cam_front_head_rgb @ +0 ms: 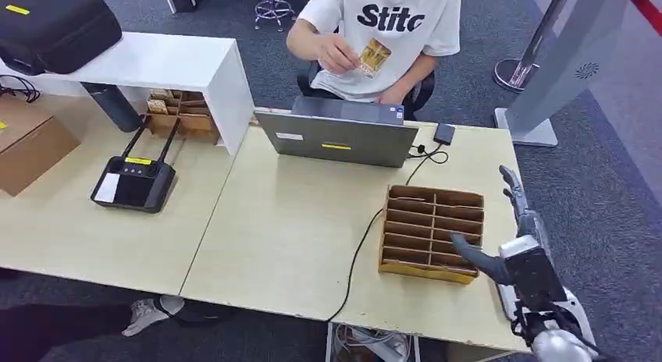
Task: Pass the card to the sensor for recognition and then transmit it.
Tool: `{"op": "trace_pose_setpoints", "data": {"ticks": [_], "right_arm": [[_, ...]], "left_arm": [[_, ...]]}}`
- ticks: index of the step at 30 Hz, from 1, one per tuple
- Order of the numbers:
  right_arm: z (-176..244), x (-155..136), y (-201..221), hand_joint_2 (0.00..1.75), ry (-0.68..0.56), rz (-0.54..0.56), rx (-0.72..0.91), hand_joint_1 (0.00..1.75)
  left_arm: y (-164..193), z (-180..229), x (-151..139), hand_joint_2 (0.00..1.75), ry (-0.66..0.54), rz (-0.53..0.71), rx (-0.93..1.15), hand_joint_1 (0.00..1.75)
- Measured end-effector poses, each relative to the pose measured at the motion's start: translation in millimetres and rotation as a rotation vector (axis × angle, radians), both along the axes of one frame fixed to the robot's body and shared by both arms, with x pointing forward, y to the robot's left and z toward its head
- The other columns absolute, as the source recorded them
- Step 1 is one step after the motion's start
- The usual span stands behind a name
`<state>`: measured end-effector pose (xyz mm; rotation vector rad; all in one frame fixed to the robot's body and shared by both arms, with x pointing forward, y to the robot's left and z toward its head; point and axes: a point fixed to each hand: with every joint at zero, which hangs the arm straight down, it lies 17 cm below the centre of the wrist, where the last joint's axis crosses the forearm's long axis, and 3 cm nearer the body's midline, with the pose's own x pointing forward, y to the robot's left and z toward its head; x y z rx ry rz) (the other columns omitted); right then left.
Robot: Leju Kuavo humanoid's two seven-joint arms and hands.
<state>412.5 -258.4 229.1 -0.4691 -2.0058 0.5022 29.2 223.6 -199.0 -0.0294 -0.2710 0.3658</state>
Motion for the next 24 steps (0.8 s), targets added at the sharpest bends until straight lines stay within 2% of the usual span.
{"op": "trace_pose_setpoints", "data": {"ticks": [4,11,24], "right_arm": [[0,-15,0,1.75,-0.035,-0.061,-0.101,0.00],[-7,-31,2,1.75,-0.055,-0.103,-0.215,0.00],[-36,-38,2,1.75,-0.029,-0.216,-0.427,0.00]], "left_arm": [[-1,2,2,1.75,-0.004,0.000,-0.005,0.00],[-2,2,1,1.75,0.009,0.003,-0.013,0.00],[-2,1,0,1.75,0.018,0.002,-0.017,0.00]]}}
